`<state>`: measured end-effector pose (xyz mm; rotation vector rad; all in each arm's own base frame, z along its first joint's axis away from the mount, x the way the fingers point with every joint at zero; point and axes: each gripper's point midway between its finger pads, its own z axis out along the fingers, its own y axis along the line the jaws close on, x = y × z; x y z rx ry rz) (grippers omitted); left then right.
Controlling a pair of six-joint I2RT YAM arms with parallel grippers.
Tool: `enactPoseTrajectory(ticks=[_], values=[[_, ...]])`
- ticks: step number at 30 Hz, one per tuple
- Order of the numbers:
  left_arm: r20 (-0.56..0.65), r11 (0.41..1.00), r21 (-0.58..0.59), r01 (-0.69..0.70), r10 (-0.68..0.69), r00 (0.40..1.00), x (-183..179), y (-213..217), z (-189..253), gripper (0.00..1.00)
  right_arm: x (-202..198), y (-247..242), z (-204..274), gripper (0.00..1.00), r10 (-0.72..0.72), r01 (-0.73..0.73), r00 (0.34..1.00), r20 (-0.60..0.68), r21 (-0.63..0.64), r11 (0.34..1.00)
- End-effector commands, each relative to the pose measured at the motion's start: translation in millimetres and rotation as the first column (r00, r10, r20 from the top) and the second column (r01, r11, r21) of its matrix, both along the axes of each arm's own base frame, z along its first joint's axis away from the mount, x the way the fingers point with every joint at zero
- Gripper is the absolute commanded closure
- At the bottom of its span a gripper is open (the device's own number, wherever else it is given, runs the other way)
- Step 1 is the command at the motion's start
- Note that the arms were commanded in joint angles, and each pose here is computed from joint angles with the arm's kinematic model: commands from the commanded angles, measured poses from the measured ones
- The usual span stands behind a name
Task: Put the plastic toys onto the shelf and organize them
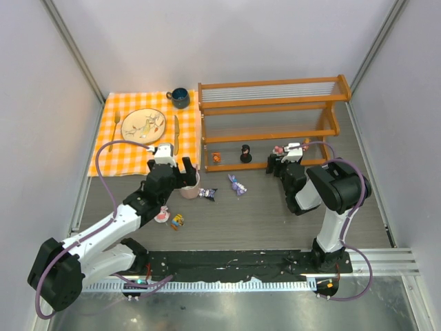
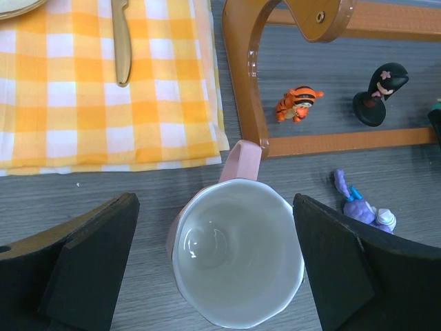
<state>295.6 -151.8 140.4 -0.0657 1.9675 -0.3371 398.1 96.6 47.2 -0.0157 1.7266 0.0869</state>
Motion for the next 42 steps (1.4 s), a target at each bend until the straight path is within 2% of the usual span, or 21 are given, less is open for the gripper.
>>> enactPoseTrajectory(ticks=[1,12,24,29,30,33,34,37,42], values=[[0.048,1.0,-0.023,0.002,-0.001,0.999,4,-2,11,0.0,10,3,89,0.23,-0.017,-0.022,0.946,0.324,0.116,0.993],[0.057,1.0,-0.026,-0.001,0.002,0.998,2,-1,13,0.0,1,4,103,0.2,-0.001,-0.045,0.936,0.352,0.125,0.991],[0.079,0.999,-0.039,-0.015,0.018,0.997,0,4,19,0.0,-31,3,140,0.13,0.032,-0.109,0.916,0.4,0.171,0.979],[0.089,0.998,-0.036,-0.042,0.045,0.995,0,11,21,0.0,-45,13,154,0.11,0.033,-0.112,0.938,0.345,0.211,0.971],[0.092,0.998,-0.034,-0.05,0.053,0.994,-1,12,21,0.0,-46,10,156,0.09,-0.002,-0.082,0.946,0.323,0.247,0.966],[0.098,0.996,-0.026,-0.081,0.084,0.992,-1,19,21,0.0,-45,11,157,0.04,-0.059,0.016,0.993,0.106,0.365,0.931],[0.104,0.995,-0.026,-0.093,0.095,0.99,-1,22,23,0.0,-46,14,157,0.03,-0.046,0.042,0.999,0.004,0.329,0.943],[0.109,0.994,-0.026,-0.103,0.105,0.988,-2,24,24,0.0,-57,18,149,0.02,-0.025,0.057,0.994,-0.107,0.309,0.949],[0.126,0.992,-0.037,-0.119,0.123,0.984,-4,29,28,0.0,-88,27,151,0.01,0.061,0.001,0.986,-0.156,0.367,0.93]])
